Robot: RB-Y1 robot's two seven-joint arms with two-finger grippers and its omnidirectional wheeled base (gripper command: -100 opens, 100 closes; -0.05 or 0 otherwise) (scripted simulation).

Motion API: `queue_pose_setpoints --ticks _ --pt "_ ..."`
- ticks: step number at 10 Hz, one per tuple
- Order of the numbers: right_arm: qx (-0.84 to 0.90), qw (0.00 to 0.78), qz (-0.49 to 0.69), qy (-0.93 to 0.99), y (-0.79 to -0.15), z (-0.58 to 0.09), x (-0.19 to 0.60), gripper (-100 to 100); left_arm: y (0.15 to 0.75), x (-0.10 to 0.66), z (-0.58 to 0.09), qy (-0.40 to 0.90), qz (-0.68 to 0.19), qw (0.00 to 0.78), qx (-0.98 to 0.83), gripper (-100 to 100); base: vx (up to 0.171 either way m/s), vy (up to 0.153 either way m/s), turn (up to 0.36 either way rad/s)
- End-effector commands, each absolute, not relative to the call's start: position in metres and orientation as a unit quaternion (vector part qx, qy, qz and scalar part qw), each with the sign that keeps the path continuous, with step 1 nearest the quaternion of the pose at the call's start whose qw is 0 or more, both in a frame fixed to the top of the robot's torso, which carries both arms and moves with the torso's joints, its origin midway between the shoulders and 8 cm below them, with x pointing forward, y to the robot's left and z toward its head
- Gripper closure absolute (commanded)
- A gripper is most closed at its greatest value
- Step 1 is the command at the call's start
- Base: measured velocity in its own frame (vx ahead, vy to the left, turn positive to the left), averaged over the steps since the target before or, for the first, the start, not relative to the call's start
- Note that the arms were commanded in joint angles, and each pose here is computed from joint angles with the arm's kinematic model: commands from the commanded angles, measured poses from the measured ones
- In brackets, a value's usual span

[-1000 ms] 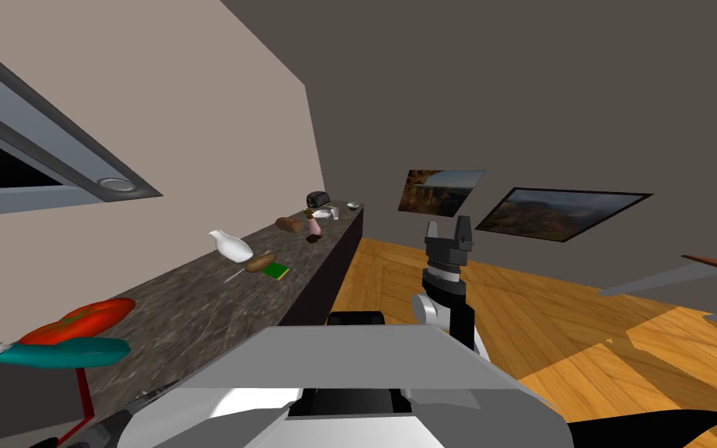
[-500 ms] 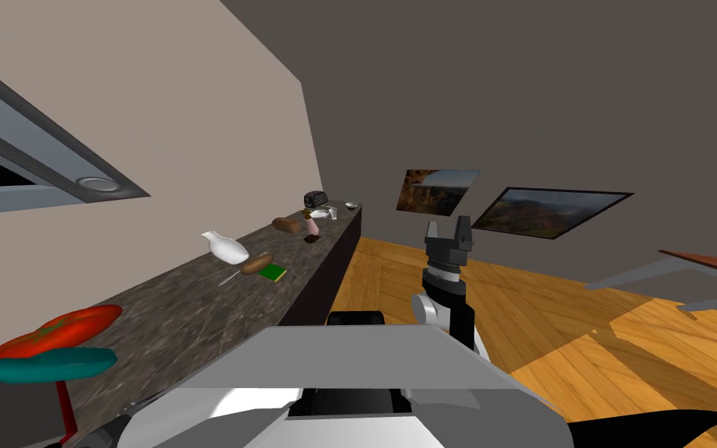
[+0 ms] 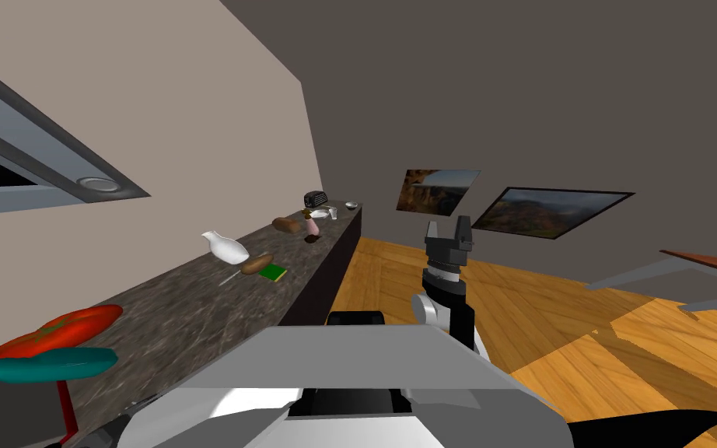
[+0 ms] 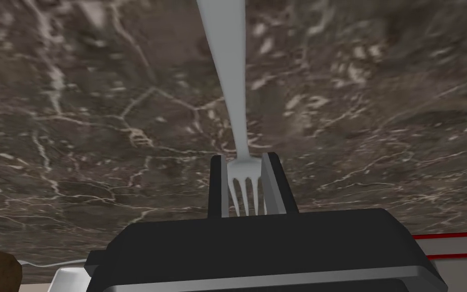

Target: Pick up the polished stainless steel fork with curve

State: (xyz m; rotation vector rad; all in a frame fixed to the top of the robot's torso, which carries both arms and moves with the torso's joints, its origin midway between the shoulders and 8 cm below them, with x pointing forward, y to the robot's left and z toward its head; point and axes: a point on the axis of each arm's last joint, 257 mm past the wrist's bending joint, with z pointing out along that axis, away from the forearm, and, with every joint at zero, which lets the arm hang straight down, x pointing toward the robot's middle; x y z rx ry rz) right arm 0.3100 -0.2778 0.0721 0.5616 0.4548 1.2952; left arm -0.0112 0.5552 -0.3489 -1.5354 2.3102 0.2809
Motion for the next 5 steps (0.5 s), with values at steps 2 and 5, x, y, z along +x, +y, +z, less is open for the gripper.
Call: queue_pose_setpoints --ticks 2,5 --pt "0.256 0.737 0.590 0.207 -0.278 0.072 0.310 0 0.553 -0.008 -0.341 0.819 0.099 0.175 -0.538 100 0.001 0.000 0.032" --pt "0.256 0.737 0.590 0.207 -0.278 0.072 0.310 0 0.550 -0.006 -0.336 0.821 0.098 0.174 -0.536 100 0.003 -0.001 0.051"
